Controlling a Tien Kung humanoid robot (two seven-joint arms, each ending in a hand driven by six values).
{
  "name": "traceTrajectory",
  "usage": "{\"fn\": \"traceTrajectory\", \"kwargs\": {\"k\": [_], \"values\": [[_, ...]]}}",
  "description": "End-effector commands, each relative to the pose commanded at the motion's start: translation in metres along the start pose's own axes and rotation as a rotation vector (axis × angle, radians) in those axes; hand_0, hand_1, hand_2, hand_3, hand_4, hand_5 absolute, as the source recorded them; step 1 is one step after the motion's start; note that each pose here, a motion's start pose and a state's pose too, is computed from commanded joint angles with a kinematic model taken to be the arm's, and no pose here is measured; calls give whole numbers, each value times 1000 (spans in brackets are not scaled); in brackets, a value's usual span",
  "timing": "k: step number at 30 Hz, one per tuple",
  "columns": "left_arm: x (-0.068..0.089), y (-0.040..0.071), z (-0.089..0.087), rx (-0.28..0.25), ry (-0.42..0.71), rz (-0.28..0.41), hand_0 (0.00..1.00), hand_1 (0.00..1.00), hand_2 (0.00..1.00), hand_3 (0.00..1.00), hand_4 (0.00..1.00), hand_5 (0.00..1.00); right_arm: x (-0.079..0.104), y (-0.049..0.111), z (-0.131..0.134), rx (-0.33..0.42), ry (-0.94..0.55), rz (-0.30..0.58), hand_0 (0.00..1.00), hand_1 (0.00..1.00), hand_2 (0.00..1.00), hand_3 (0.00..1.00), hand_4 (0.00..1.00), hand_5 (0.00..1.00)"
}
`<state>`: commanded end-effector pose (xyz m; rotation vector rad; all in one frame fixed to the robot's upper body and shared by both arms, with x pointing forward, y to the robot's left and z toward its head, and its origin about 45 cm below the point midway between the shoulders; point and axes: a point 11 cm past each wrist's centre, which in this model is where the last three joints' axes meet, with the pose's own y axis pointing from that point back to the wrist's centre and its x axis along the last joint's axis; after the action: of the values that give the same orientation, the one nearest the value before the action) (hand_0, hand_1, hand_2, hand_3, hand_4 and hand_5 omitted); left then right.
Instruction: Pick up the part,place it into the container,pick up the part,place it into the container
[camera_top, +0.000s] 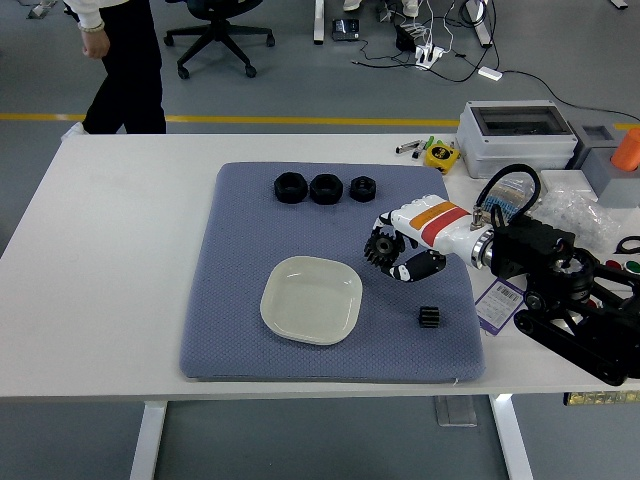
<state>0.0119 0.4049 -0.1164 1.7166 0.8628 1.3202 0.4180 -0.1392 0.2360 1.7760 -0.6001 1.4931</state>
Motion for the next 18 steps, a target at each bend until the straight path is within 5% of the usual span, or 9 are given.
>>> {"fn": "traceTrajectory", "kwargs": {"k": [9,10,15,16,18], "values": [[1,0,0,0,-1,2,537,568,572,645,677,648,2,-12,-68,157,32,-12,271,319,426,450,613,334],[1,0,0,-1,-2,3,534,568,569,645,677,648,0,-14,-71,154,44,-24,302,380,484,486,836,390],[2,0,2,-4,1,7,534,568,569,645,677,648,-9,-27,-81,134,91,-54,302,380,484,486,836,390],[2,0,2,-4,1,7,531,567,566,644,677,648,-10,-28,-82,133,97,-59,486,608,764,873,998,537],[2,0,2,-4,1,8,531,567,566,644,677,648,-12,-30,-84,128,106,-77,486,608,764,873,998,537]]}}
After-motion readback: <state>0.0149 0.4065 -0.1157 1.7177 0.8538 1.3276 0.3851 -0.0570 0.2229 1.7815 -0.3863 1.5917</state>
